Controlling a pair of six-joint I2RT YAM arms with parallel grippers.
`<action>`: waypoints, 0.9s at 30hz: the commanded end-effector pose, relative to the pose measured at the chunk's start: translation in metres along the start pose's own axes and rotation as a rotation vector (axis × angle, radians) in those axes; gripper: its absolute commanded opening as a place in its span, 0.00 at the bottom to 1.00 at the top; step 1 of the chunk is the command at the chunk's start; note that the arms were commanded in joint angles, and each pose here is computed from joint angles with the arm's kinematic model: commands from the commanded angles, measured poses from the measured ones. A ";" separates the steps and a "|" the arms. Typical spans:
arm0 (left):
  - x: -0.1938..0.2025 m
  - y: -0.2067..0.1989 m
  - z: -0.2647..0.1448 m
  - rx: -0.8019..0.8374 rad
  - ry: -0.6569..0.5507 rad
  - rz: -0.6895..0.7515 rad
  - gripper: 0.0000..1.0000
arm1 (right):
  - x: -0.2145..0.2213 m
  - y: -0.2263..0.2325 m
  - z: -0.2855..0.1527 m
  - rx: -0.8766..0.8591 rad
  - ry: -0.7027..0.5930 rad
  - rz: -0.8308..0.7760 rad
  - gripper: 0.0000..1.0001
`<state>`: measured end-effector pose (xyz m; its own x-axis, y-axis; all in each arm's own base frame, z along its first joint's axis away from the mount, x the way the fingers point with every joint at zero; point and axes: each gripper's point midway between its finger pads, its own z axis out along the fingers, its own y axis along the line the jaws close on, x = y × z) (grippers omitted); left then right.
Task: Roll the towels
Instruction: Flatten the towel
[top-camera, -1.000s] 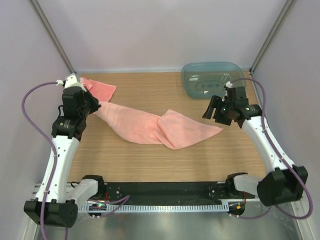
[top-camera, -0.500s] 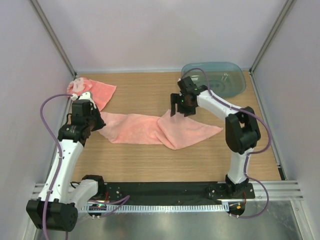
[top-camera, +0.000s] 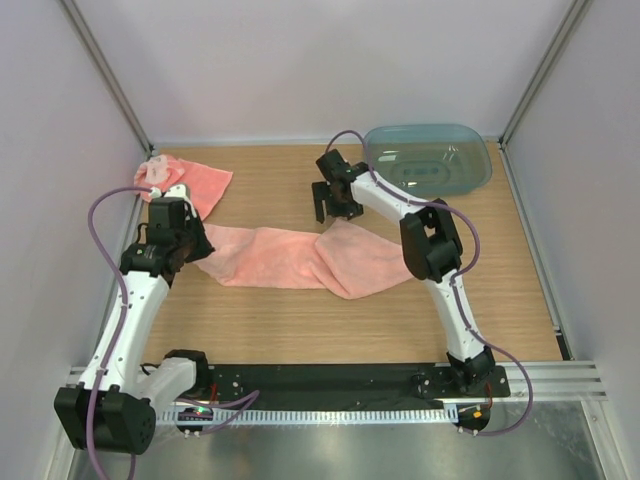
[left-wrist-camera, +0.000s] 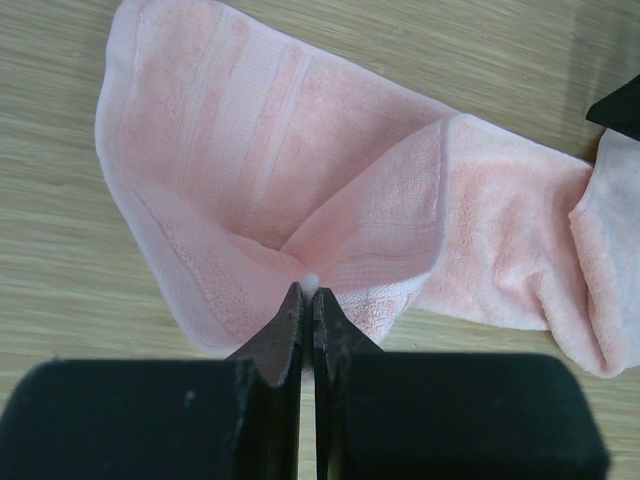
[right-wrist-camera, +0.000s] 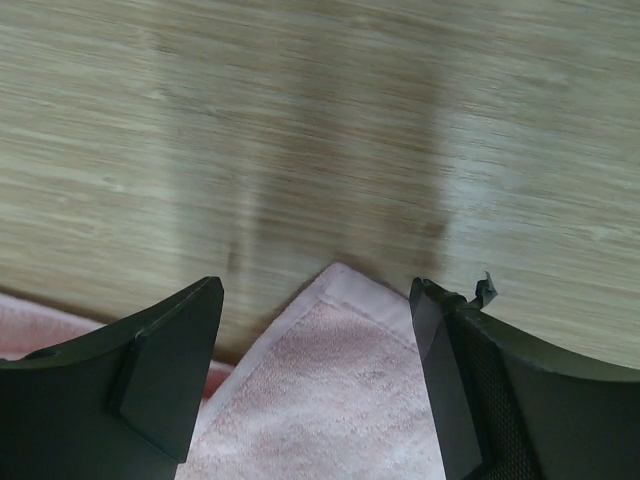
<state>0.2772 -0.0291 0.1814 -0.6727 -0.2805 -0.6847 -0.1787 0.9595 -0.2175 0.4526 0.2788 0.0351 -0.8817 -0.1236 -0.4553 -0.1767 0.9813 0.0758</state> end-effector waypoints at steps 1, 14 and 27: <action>-0.004 -0.004 -0.002 0.021 -0.004 0.019 0.00 | -0.007 -0.006 -0.002 0.073 -0.016 -0.042 0.82; -0.004 0.000 -0.001 -0.004 -0.002 0.019 0.00 | 0.032 -0.018 0.023 0.088 0.056 -0.033 0.29; -0.007 0.003 -0.001 -0.022 -0.010 0.017 0.00 | 0.006 -0.033 -0.023 0.062 -0.075 0.031 0.01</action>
<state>0.2770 -0.0267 0.1760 -0.6855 -0.2794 -0.6723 -0.1926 0.9601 -0.2026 0.4490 0.2654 0.0241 -0.8544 -0.1016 -0.5096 -0.1537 0.9862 0.0610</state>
